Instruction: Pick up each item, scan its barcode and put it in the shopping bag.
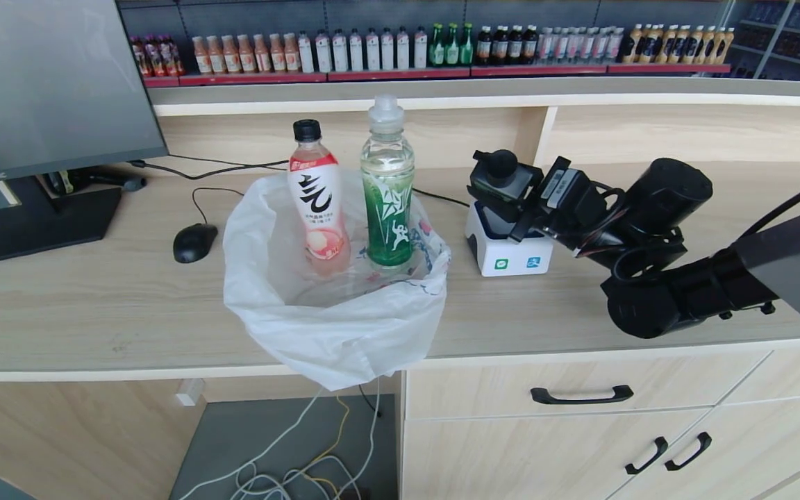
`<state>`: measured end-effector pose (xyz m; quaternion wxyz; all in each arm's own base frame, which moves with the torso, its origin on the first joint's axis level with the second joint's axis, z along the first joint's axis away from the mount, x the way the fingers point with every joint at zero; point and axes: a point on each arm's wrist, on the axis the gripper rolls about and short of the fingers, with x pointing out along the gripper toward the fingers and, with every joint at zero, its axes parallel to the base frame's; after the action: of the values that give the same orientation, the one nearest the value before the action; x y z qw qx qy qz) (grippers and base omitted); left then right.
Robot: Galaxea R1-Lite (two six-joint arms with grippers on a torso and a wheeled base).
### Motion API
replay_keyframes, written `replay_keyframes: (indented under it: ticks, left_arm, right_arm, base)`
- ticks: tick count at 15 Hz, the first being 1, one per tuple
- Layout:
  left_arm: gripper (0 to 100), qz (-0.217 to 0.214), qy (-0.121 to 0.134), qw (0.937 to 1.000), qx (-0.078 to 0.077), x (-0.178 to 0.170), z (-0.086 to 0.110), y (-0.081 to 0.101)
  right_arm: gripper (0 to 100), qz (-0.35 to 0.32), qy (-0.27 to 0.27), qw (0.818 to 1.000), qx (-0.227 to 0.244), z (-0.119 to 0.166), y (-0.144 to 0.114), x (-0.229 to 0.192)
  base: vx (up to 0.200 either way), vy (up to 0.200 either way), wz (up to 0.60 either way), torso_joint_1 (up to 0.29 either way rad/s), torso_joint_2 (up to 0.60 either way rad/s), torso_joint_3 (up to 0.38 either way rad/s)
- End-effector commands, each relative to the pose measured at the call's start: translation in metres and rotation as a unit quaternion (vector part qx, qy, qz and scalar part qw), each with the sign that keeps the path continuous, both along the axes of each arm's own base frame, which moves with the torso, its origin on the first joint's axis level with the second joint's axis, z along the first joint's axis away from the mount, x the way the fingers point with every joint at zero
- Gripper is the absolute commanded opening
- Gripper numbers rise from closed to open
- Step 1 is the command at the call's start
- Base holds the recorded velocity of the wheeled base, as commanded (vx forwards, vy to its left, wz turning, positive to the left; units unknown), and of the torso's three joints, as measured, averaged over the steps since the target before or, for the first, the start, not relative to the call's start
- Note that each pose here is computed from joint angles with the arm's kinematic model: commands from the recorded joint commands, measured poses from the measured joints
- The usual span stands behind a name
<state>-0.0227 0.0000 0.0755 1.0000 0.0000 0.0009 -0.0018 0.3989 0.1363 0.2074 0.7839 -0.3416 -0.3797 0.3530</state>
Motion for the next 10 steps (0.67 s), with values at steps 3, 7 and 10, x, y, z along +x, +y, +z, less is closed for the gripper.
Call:
replay_keyframes:
  ticks: [3,7,10]
  left_arm:
    - [100,0.0,0.0,1.0,0.0,0.0,0.0,0.0]
    - [100,0.0,0.0,1.0,0.0,0.0,0.0,0.0]
    - [100,0.0,0.0,1.0,0.0,0.0,0.0,0.0]
  right_arm:
    - [0,-0.002,-0.002,1.0,0.001,0.0008,-0.002,0.0005]
    - [0,-0.002,-0.002,1.0,0.001,0.0008,-0.002,0.0005]
    - [0,-0.003,-0.001,1.0,0.001,0.0005,-0.0021,0.0004]
  base:
    - [0.0,0.0,0.0,0.0,0.0,0.0]
    - [0.0,0.0,0.0,0.0,0.0,0.0]
    - [0.0,0.0,0.0,0.0,0.0,0.0]
